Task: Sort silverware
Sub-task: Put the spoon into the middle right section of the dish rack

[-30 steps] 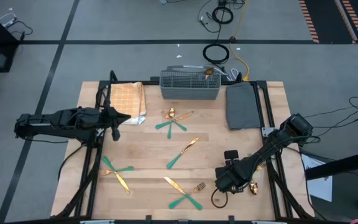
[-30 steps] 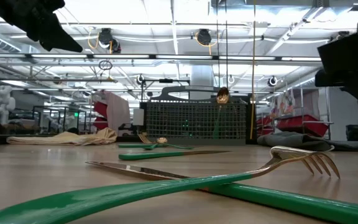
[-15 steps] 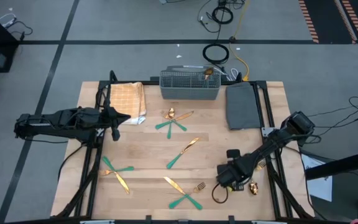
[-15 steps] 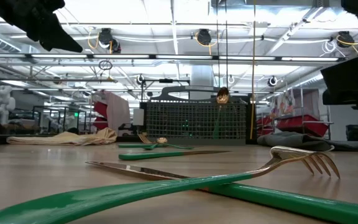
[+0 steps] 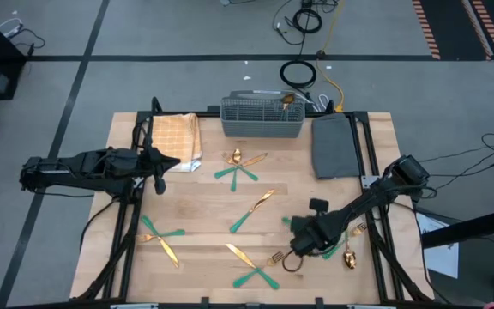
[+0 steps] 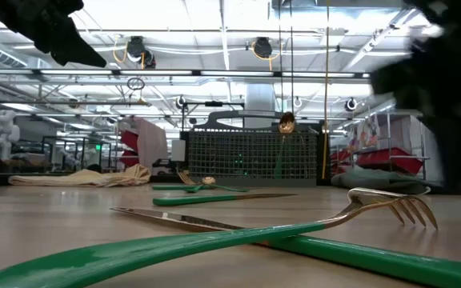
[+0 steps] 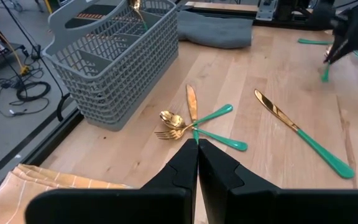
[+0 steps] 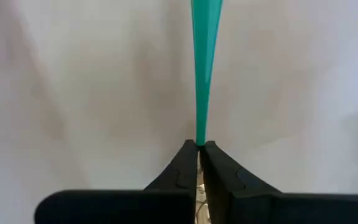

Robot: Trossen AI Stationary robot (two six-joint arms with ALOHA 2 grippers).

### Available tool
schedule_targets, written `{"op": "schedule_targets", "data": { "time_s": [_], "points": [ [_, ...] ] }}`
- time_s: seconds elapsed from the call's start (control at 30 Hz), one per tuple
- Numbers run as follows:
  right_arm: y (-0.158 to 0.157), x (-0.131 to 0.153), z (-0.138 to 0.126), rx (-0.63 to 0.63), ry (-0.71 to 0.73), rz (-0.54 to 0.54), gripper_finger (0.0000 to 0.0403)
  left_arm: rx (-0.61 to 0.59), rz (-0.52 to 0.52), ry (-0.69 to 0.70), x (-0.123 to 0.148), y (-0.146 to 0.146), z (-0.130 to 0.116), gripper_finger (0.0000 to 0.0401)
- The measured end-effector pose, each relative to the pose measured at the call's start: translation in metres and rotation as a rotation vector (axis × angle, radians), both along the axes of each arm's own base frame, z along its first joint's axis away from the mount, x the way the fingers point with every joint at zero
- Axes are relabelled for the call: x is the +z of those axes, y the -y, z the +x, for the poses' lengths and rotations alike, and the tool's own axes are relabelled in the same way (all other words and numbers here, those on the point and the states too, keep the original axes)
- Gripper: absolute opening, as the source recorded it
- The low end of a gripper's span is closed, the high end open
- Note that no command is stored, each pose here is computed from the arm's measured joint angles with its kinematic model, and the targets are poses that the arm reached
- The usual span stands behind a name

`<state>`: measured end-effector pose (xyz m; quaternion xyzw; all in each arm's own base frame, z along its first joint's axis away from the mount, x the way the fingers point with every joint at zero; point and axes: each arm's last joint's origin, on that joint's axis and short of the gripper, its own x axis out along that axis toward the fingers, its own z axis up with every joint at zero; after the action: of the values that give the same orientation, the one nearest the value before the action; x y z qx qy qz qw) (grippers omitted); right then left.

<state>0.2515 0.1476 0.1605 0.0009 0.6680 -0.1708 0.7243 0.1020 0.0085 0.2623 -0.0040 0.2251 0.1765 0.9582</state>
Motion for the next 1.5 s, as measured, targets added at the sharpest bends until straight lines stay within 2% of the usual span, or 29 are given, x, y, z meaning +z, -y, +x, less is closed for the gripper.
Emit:
{"op": "schedule_targets", "data": {
  "time_s": [0.17,0.37,0.47,0.63,0.73,0.87,1.03,1.2,1.33,1.5],
  "points": [
    [0.01,0.044,0.019,-0.065,0.091,-0.19,0.0001,0.0,0.0,0.0,0.0,0.0,0.0,0.0021],
    [0.05,0.112,0.043,-0.149,0.211,-0.499,0.0,0.0,0.0,0.001,0.0,0.0,0.0,0.0021],
    [0.083,0.14,0.052,-0.139,0.17,-0.596,0.0,0.0,0.0,0.001,0.0,0.0,0.0,0.0021],
    [0.144,0.161,0.065,-0.036,0.007,-0.669,0.0,0.0,0.0,0.001,0.0,0.0,0.0,0.0021],
    [0.18,0.16,0.068,0.054,-0.172,-0.736,0.0,0.0,0.0,0.0,0.0,0.0,0.0,0.0021],
    [0.216,0.151,0.072,0.24,-0.479,-0.835,0.0,0.0,-0.001,0.0,0.0,0.0,0.0,0.0021],
    [0.244,0.13,0.089,0.471,-0.936,-1.048,0.0,0.0,-0.001,0.001,0.0,0.0,0.0,0.0021],
    [0.253,0.101,0.109,0.556,-1.06,-1.012,0.0,0.012,0.006,0.001,0.0,0.0,0.0,0.0021],
    [0.265,0.076,0.116,0.57,-1.121,-0.981,0.0,0.017,0.01,0.001,0.0,-0.001,0.0,0.0021],
    [0.283,0.057,0.117,0.548,-1.166,-0.96,0.0,0.018,0.011,0.0,0.0,-0.001,0.0,0.0021]
  ]
}}
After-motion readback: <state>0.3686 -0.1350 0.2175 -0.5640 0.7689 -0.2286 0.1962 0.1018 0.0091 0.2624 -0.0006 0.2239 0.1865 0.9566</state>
